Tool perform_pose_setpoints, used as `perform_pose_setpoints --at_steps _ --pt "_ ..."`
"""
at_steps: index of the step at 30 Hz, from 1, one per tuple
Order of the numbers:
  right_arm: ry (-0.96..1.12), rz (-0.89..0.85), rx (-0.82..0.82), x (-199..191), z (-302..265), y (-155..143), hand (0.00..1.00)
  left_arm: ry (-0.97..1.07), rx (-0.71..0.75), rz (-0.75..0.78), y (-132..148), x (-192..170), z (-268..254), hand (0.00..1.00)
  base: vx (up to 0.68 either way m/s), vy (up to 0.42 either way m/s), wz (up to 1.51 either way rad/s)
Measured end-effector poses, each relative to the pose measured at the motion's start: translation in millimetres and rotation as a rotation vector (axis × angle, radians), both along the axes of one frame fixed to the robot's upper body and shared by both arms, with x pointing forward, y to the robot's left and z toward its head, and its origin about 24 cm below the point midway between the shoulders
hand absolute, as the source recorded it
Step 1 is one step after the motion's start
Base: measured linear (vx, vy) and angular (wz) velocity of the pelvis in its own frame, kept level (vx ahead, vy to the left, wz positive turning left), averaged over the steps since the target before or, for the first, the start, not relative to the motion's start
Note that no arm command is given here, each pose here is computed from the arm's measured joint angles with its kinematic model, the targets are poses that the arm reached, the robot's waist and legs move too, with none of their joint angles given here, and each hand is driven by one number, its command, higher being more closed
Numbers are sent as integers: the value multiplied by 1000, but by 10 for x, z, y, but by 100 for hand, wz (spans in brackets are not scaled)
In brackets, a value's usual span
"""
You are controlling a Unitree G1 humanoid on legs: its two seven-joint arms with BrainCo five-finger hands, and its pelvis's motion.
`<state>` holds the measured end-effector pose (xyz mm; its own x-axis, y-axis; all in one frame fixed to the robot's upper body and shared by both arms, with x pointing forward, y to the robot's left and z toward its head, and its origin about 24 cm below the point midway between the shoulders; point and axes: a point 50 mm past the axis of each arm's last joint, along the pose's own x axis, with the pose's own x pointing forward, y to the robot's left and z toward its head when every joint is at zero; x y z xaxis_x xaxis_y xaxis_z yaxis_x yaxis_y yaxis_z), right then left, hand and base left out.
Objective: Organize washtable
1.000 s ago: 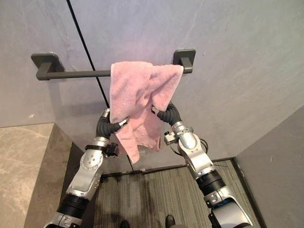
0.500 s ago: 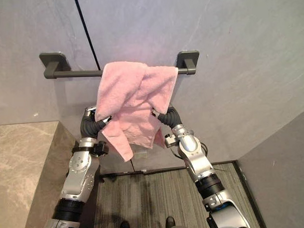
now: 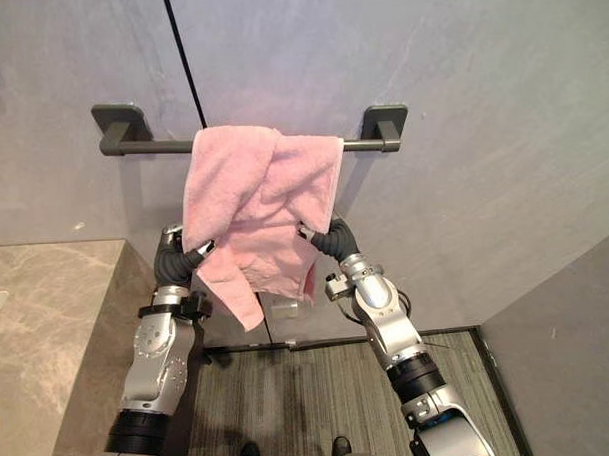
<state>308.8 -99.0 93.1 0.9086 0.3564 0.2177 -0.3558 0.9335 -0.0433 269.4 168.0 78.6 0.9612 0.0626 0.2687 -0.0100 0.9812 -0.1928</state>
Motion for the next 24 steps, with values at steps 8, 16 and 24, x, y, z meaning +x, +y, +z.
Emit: perform_pose_setpoints --at_steps 8,16,24 --pt "-4 -25 -7 10 2 -55 100 -1 -7 51 121 -4 3 0 2 -6 4" --pt "-18 -170 8 68 56 -381 100 56 -23 198 417 -148 -135 0 0 0 0" --pt "-16 -157 2 64 49 -354 100 76 0 120 295 -156 -182 0 0 0 0"
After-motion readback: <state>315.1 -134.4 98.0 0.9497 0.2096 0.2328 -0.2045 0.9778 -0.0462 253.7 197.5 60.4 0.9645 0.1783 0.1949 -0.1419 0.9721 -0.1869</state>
